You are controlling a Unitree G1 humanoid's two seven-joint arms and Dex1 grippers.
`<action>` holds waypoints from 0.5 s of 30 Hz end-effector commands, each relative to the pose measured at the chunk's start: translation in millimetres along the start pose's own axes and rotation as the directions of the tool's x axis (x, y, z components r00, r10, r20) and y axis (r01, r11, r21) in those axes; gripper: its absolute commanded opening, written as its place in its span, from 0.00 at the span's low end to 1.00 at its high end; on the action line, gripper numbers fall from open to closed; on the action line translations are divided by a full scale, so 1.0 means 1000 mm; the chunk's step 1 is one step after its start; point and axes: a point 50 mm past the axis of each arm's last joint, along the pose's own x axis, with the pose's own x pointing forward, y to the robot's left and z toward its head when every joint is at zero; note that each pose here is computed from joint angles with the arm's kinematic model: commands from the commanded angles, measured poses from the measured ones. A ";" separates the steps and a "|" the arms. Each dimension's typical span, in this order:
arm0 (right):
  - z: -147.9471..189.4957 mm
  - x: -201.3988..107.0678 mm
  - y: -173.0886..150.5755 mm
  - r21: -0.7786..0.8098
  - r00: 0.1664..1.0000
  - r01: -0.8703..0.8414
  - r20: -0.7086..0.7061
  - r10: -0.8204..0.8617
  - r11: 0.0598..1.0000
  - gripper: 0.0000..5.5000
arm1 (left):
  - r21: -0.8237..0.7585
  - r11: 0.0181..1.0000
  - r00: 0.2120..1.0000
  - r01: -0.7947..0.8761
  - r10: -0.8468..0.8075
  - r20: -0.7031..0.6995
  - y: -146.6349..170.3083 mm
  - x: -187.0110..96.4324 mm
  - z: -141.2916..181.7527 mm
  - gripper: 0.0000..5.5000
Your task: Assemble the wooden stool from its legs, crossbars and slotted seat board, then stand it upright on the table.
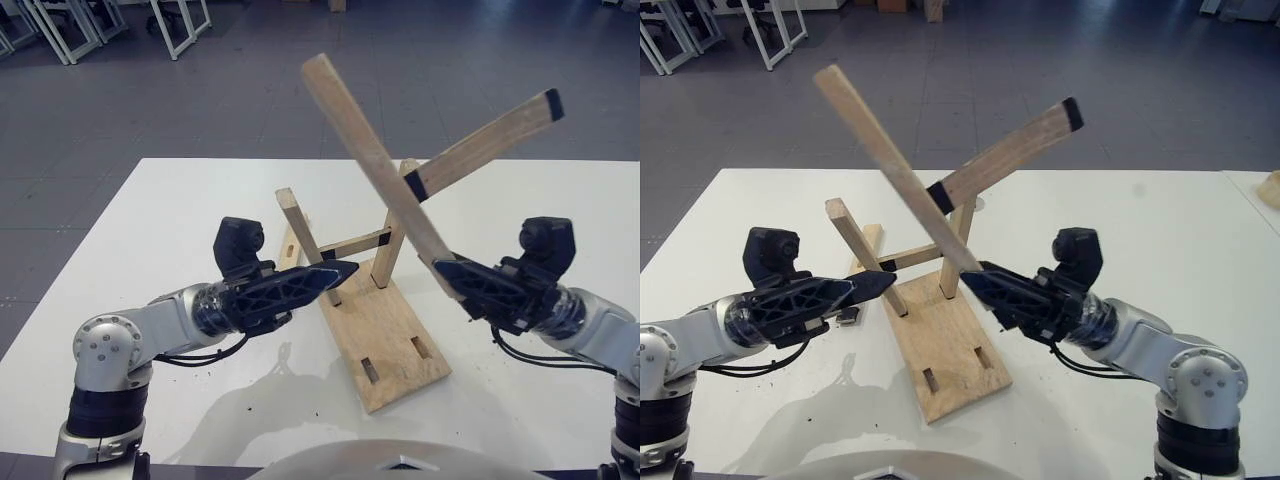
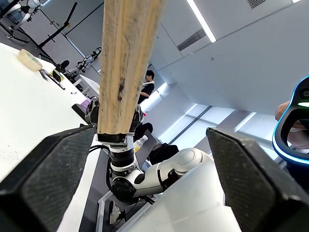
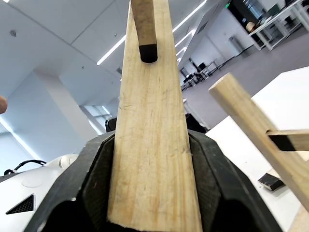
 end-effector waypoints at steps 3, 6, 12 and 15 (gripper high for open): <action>-0.010 0.013 0.000 -0.007 0.995 -0.050 -0.089 0.049 0.999 0.37 | 0.014 0.999 0.999 -0.051 0.051 -0.010 0.005 0.005 0.005 0.77; -0.021 0.012 0.001 0.019 0.990 -0.048 -0.129 0.050 0.999 0.37 | 0.045 0.995 0.996 -0.091 0.091 0.003 0.012 0.006 0.006 0.77; -0.046 0.009 -0.007 0.058 0.976 0.003 -0.218 0.010 0.998 0.37 | 0.042 0.996 0.997 -0.074 0.074 0.010 0.014 0.009 0.003 0.77; -0.046 0.011 -0.013 0.034 0.978 0.023 -0.210 -0.015 0.999 0.37 | 0.029 0.998 0.998 -0.057 0.057 -0.007 0.012 0.009 0.001 0.77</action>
